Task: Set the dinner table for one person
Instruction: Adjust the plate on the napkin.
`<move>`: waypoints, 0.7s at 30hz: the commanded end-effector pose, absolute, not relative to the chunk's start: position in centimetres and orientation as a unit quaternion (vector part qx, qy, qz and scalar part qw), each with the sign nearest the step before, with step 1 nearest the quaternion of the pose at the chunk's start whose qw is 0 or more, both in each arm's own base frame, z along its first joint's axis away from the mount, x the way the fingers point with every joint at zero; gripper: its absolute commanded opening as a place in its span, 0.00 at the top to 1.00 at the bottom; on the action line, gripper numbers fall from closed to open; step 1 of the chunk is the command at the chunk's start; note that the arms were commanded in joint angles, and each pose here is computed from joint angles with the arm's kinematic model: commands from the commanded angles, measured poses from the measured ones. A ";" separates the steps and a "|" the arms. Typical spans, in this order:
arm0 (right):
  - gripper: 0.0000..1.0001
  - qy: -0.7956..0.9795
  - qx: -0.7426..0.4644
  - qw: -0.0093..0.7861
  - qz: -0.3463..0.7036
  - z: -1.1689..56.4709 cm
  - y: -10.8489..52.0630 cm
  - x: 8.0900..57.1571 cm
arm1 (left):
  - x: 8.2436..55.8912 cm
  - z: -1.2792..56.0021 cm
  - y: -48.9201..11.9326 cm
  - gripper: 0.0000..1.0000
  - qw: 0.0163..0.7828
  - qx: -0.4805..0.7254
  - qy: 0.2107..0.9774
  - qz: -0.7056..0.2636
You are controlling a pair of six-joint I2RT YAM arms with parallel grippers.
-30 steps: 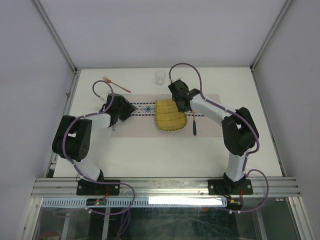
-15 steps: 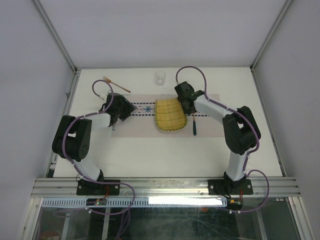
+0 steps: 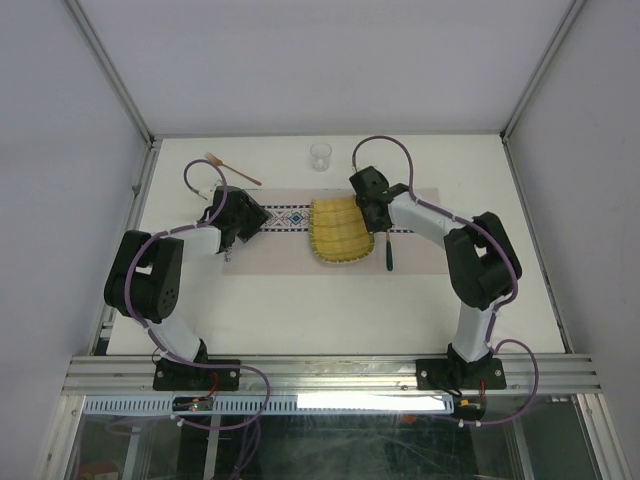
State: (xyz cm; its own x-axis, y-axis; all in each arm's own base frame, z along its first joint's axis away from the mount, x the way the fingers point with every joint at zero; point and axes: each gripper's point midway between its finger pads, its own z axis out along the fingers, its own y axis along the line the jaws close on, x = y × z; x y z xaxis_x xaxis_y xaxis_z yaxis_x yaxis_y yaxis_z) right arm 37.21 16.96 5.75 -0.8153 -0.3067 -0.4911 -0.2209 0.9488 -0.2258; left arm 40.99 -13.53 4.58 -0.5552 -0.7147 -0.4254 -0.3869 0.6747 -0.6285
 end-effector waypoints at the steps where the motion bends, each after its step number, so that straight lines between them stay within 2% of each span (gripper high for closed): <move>1: 1.00 0.946 -0.126 0.293 -0.054 6.8 18.0 37.6 | 42.7 7.8 -13.8 0.44 0.382 -0.313 0.831 -0.256; 21: 1.00 0.947 -0.136 0.289 -0.040 6.7 20.4 36.2 | 42.5 7.8 -13.4 0.44 0.383 -0.316 0.830 -0.255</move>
